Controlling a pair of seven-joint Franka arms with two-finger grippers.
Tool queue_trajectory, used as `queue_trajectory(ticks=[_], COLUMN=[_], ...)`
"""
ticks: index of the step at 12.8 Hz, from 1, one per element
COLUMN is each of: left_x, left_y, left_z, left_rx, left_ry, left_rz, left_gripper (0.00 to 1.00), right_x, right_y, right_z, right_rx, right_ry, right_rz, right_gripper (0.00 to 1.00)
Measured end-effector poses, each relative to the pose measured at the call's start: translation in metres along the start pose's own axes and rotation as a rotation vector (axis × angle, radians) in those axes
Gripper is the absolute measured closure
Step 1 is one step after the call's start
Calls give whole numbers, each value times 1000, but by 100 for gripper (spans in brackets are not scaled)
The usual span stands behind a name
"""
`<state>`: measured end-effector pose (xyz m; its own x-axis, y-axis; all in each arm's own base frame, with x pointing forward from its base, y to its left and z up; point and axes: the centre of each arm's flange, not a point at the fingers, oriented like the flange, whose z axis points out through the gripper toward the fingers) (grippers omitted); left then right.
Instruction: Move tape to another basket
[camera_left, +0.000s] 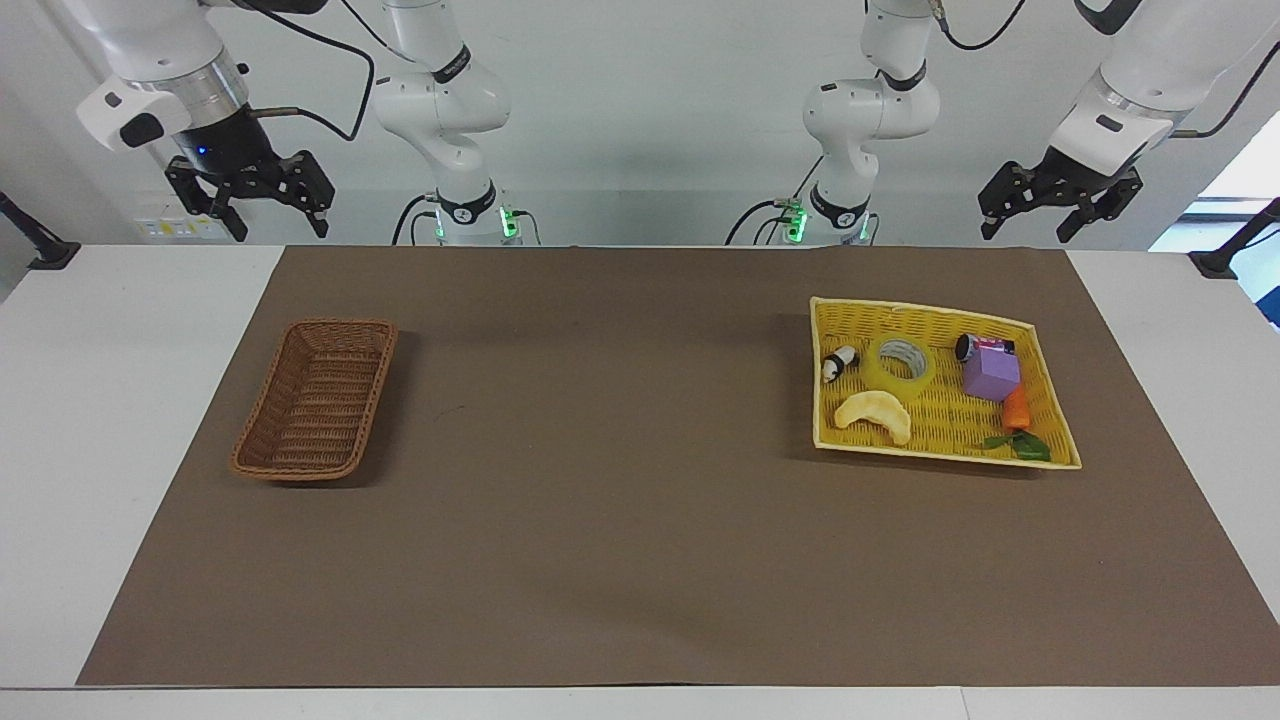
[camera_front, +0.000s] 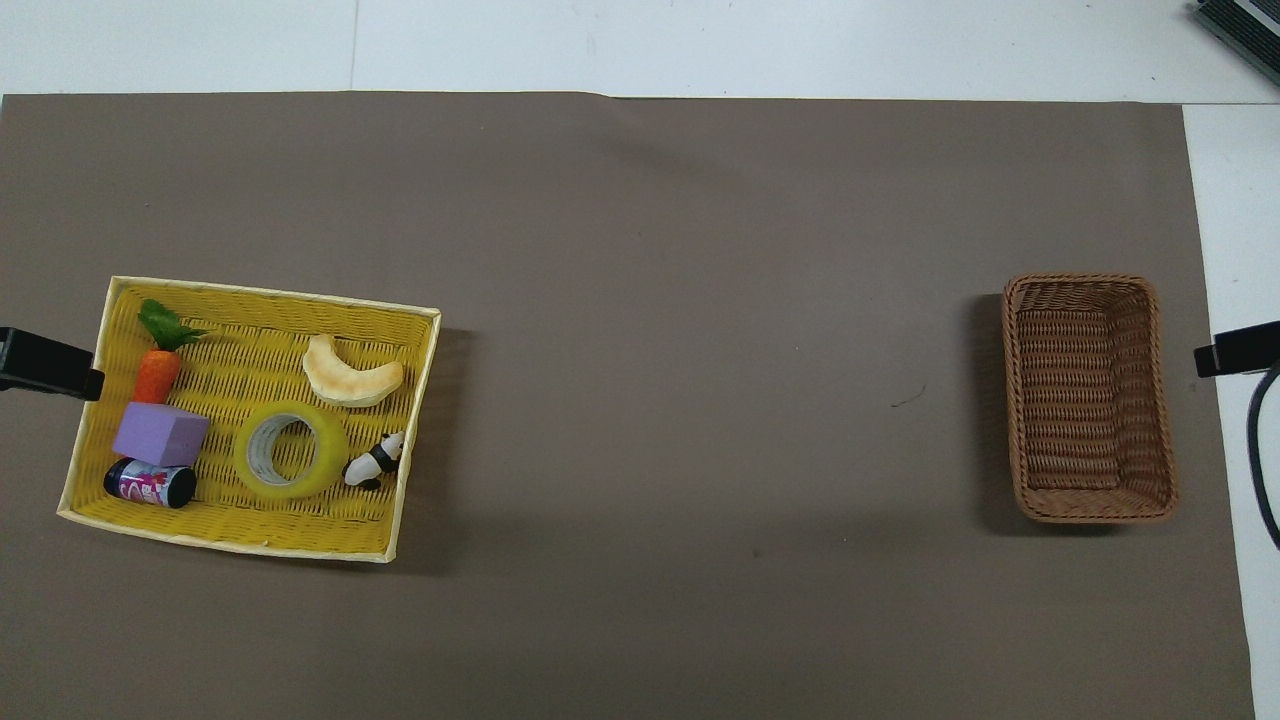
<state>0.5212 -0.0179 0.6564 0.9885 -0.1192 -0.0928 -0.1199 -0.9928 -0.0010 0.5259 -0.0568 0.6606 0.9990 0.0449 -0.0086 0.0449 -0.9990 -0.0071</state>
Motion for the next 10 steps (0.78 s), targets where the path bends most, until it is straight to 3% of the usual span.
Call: queue_trajectory(ticks=[10], left_x=[-5], left_y=[0], left_z=[-1], left_rx=[-1], left_ry=[-13], left_rz=[4], left_gripper=[0], right_x=[0], right_y=[0], right_z=[0], right_rx=[0], right_ry=[0], right_rz=[0], right_gripper=[0])
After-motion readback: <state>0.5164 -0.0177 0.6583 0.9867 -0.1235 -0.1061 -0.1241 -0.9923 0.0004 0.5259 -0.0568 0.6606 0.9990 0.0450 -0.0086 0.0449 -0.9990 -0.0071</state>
